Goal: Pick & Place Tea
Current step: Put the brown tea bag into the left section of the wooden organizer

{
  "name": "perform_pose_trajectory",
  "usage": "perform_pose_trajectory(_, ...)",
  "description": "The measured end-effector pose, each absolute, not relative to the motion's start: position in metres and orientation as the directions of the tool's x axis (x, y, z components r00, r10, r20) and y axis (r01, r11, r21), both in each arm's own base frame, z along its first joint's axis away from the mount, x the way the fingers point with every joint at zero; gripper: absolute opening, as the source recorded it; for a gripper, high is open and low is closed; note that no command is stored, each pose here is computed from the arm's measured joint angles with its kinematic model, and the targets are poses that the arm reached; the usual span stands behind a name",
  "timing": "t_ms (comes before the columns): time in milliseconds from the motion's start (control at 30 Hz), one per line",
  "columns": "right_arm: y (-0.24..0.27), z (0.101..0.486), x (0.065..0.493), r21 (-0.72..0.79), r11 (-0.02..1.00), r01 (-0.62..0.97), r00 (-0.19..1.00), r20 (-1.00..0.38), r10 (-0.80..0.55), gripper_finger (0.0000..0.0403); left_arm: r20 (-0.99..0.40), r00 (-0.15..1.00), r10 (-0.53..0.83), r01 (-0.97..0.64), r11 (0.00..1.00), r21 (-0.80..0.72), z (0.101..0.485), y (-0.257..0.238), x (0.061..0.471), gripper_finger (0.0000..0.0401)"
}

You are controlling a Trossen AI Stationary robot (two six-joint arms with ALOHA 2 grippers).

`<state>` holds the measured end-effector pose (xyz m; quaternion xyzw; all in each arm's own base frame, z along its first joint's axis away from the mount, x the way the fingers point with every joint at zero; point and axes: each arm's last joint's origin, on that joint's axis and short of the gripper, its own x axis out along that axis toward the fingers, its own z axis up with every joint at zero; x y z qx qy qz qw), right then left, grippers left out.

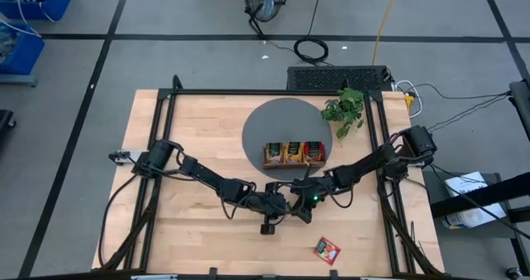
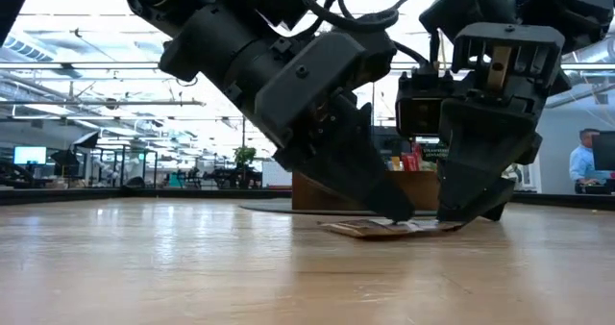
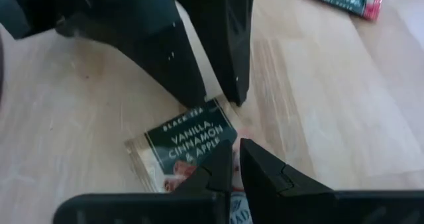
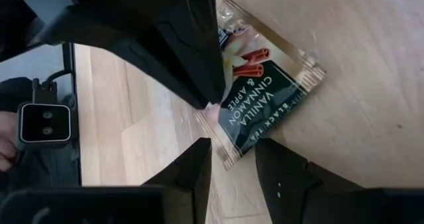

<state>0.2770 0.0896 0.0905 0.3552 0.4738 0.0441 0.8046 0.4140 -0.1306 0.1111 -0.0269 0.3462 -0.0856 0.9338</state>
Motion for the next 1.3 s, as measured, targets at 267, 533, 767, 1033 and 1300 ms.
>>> perform_pose_trajectory(267,0.088,0.090,0.277,0.579,0.775,0.255,0.562,-0.740,0.368,0.0109,-0.629,0.756,-0.181,0.150,0.983,-0.103,0.112,-0.131,0.415,0.0035)
perform_pose_trajectory(533,0.088,0.090,0.277,0.567,0.783,0.255,0.568,-0.743,0.354,0.0109,-0.677,0.712,-0.184,0.165,0.982,-0.093,0.131,-0.134,0.405,0.0035)
perform_pose_trajectory(767,0.088,0.089,0.277,0.561,0.792,0.243,0.567,-0.744,0.353,0.0109,-0.807,0.561,-0.184,0.176,0.979,-0.100,0.136,-0.156,0.375,0.0035)
perform_pose_trajectory(1033,0.086,0.089,0.278,0.564,0.787,0.249,0.570,-0.743,0.351,0.0109,-0.793,0.584,-0.172,0.168,0.982,-0.089,0.122,-0.154,0.384,0.0035)
perform_pose_trajectory(1300,0.082,0.089,0.279,0.558,0.793,0.245,0.575,-0.742,0.345,0.0109,-0.792,0.594,-0.142,0.121,0.989,-0.087,0.120,-0.135,0.391,0.0035)
